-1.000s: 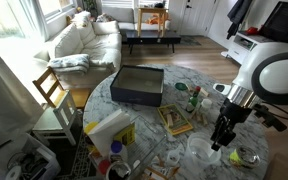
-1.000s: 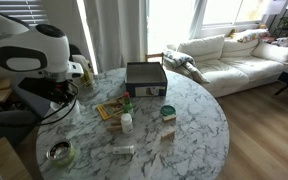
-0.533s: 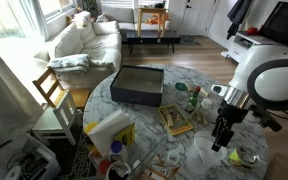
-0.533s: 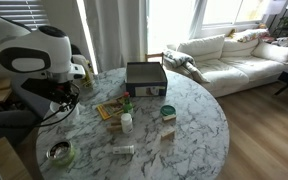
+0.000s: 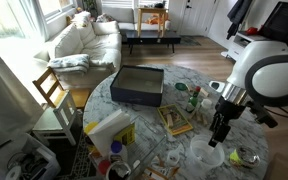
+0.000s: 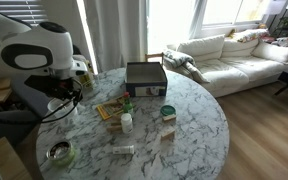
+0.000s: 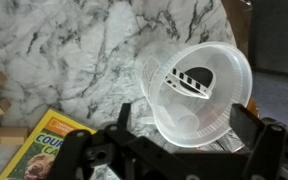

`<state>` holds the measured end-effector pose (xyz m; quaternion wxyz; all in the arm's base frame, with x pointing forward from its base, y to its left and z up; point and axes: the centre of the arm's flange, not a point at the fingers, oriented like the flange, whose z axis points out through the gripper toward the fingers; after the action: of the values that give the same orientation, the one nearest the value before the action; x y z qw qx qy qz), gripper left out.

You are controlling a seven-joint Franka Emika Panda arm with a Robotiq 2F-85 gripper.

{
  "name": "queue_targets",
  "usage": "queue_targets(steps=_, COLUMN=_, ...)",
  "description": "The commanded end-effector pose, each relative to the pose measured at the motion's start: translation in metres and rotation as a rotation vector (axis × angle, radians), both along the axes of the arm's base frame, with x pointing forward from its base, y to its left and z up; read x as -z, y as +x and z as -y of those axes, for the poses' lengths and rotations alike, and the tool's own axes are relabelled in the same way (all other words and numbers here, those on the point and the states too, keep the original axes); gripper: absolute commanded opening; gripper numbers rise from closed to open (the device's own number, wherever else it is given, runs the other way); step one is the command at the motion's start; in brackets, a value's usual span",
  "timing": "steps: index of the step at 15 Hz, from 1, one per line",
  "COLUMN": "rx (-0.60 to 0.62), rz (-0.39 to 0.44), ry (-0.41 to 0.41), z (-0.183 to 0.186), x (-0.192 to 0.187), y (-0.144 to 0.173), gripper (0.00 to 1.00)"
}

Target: Move the clear cup to the left then put the glasses inside the cup and put the cup inside the clear container

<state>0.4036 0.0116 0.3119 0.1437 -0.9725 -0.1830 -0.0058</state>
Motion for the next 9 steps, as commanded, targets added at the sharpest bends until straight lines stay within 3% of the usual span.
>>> queue_targets(steps=1, rx=0.017, rz=0.003, ry=-0.049, z=-0.002, x=0.037, y=0.0, gripper=1.0)
queue_targets(steps=3, rx=0.035, rz=0.04, ry=-0.081, z=0.002, x=0.044, y=0.002, gripper=0.96)
queue_targets(steps=5, rx=0.044, rz=0.058, ry=-0.097, z=0.004, x=0.05, y=0.005, gripper=0.71)
queue_targets(steps=6, rx=0.042, rz=0.064, ry=-0.088, z=0.002, x=0.049, y=0.008, gripper=0.71)
queue_targets(steps=9, rx=0.02, rz=0.06, ry=-0.092, z=-0.002, x=0.047, y=0.012, gripper=0.48)
